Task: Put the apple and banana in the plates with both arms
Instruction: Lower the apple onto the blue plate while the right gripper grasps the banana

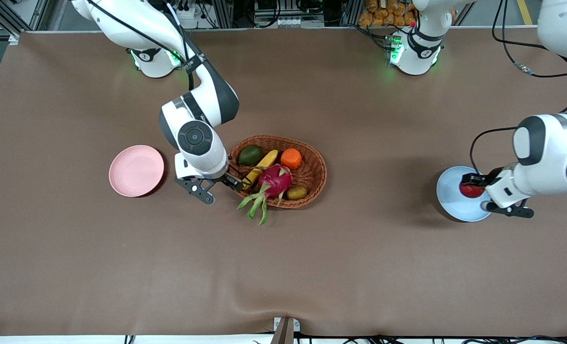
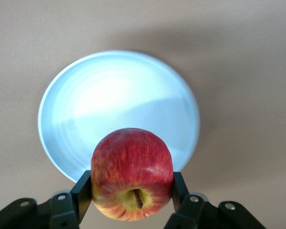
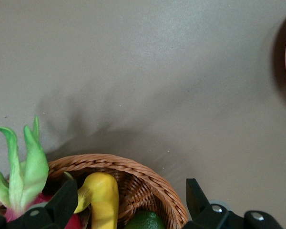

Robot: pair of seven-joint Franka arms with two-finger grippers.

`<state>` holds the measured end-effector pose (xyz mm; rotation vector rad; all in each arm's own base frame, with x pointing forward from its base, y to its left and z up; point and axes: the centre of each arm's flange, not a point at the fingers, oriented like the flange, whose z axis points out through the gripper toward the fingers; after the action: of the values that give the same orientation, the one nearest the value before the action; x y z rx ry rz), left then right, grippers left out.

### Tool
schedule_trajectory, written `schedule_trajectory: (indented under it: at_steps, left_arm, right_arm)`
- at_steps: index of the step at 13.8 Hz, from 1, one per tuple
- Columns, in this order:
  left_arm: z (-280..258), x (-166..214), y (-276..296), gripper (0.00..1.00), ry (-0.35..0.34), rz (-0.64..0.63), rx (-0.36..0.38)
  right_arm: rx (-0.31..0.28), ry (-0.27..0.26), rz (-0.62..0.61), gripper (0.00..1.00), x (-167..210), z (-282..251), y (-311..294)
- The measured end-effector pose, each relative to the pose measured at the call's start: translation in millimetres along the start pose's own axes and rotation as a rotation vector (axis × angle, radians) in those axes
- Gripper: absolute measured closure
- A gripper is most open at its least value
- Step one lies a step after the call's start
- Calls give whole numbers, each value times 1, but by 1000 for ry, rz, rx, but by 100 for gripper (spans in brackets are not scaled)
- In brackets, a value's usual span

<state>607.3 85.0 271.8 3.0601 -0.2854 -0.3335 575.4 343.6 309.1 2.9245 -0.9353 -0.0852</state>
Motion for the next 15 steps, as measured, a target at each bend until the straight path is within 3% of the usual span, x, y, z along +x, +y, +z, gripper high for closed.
schedule_trajectory:
  at_steps: [4, 11, 13, 15]
  left_arm:
    - [43, -1, -29, 30, -9, 4, -33]
    - [54, 7, -17, 30, 5, 12, -56]
    - [55, 8, -17, 26, 8, 13, -56]
    - [54, 9, -16, 10, 13, 15, -55]
  right_arm:
    - [-3, -1, 19, 0, -1, 8, -6]
    - [-9, 0, 43, 0, -23, 34, -29]
    - [-11, 1, 45, 0, -21, 37, -30]
    - [-13, 0, 45, 0, -21, 39, -30]
